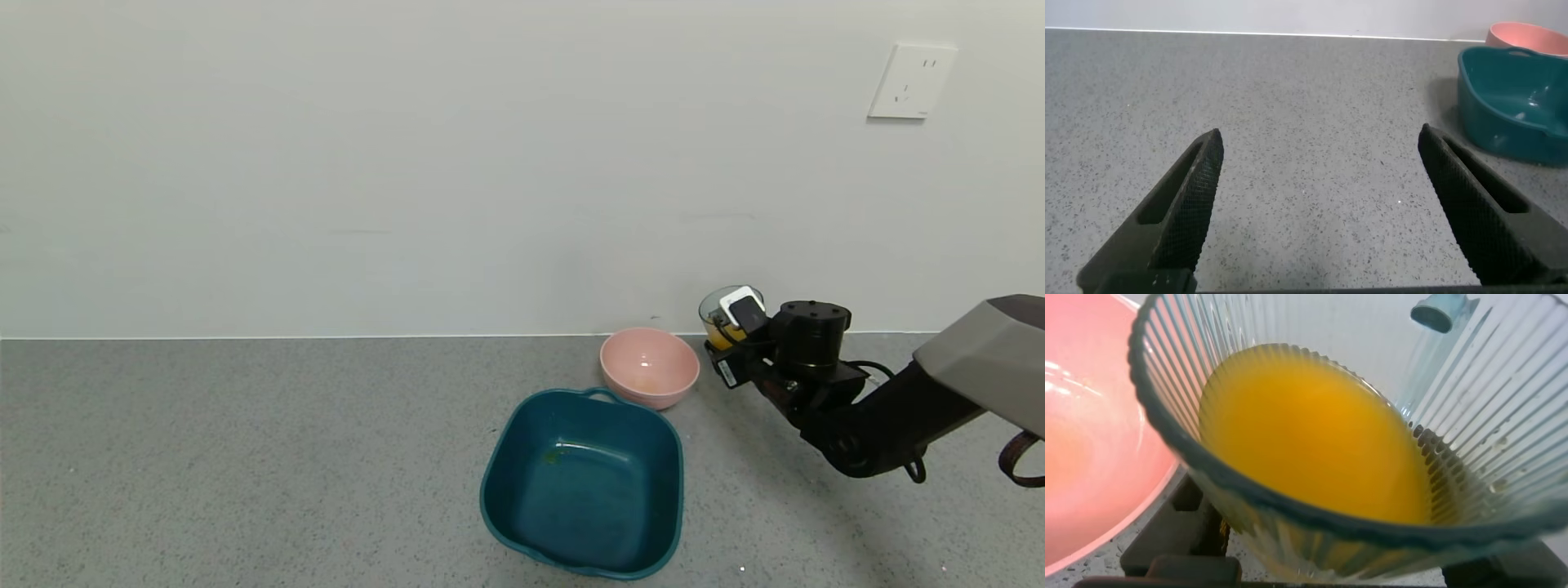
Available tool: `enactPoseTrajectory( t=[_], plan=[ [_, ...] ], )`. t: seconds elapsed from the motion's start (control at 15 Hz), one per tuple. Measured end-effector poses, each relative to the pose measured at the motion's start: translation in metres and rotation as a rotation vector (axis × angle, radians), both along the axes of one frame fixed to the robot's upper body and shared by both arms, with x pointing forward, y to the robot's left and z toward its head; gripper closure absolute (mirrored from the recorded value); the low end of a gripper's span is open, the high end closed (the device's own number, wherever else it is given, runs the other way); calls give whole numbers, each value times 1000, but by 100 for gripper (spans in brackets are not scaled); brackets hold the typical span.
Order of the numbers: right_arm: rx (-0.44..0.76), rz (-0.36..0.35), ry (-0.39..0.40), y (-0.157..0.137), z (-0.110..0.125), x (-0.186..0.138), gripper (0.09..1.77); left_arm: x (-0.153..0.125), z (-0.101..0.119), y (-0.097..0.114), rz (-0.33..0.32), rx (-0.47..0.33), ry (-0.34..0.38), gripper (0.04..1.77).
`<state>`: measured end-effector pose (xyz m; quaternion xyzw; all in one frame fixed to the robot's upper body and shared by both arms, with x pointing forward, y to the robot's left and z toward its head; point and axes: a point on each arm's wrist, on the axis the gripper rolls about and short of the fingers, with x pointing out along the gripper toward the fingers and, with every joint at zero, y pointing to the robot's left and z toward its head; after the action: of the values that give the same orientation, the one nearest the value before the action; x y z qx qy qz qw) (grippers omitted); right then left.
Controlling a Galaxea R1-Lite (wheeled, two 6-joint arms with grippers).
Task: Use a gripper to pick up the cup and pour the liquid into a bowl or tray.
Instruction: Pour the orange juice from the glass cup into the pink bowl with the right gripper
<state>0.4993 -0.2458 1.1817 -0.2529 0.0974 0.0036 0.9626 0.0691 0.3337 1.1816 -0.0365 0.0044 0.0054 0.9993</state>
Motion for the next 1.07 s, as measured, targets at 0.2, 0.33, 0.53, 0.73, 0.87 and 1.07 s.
enactPoseTrajectory(
  t=[0.2, 0.33, 0.53, 0.73, 0.87, 1.07],
  plan=[
    [-25, 7, -2, 1, 2, 2, 49, 0, 0, 0, 0, 0, 0, 9],
    [-42, 9, 9, 1, 3, 4, 48, 0, 0, 0, 0, 0, 0, 9],
    [-63, 9, 21, 0, 5, 8, 49, 0, 0, 0, 0, 0, 0, 9],
    [-75, 18, 6, 4, 8, 12, 49, 0, 0, 0, 0, 0, 0, 9],
    [-87, 21, -9, 5, 9, 16, 49, 0, 0, 0, 0, 0, 0, 9],
    [-112, 29, -11, 7, 7, 19, 49, 0, 0, 0, 0, 0, 0, 9]
  ],
)
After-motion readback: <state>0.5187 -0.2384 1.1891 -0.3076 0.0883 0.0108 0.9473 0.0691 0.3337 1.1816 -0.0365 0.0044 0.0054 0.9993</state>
